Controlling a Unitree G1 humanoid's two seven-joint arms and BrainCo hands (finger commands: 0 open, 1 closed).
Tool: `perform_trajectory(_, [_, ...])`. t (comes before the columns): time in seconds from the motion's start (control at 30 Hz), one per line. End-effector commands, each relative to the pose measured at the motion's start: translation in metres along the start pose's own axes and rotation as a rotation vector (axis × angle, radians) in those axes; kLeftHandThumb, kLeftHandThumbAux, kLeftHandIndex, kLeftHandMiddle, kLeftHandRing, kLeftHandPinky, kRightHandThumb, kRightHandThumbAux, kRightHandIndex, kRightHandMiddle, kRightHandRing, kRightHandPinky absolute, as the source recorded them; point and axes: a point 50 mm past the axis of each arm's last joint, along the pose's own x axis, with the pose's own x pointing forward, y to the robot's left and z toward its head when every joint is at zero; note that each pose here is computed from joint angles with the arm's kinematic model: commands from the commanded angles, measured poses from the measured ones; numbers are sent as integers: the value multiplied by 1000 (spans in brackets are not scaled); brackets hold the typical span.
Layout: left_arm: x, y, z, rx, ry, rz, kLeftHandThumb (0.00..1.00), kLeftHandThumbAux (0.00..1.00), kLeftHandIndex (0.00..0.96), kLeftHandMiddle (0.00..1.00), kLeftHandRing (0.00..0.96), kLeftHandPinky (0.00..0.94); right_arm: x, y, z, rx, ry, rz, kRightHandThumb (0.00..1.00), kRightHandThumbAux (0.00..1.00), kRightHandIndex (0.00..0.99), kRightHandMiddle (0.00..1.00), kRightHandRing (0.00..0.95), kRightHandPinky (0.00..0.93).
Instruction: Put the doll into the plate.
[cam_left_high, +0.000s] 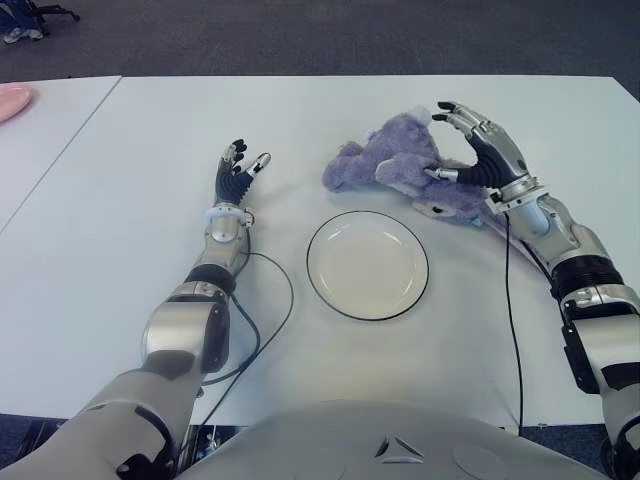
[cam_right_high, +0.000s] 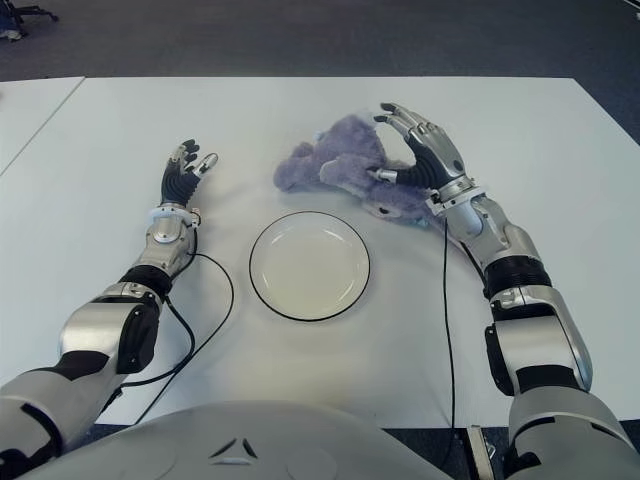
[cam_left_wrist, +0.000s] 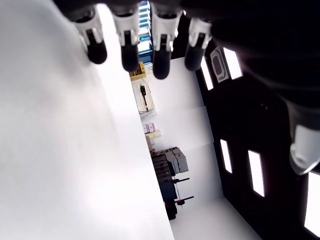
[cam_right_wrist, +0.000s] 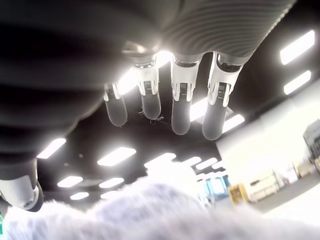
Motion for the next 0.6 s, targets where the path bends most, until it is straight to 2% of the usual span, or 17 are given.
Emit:
perform_trajectory(0.03, [-66,-17,-92,37,431,-62,0,511,125,138,96,0,-6,22,-4,-37,28,119,200,516,137,85,125,204])
perform_trajectory(0.33, [-67,-16,-92,33,428,-63,0,510,125,138,98,8,-7,27,-14,-131,67,256,191,506,116,40,54,60])
perform_trajectory(0.6, [-67,-16,-91,34,423,-64,0,511,121,142,101,2,-7,27,-21,-180,91,323,187,486,101,16,36,42])
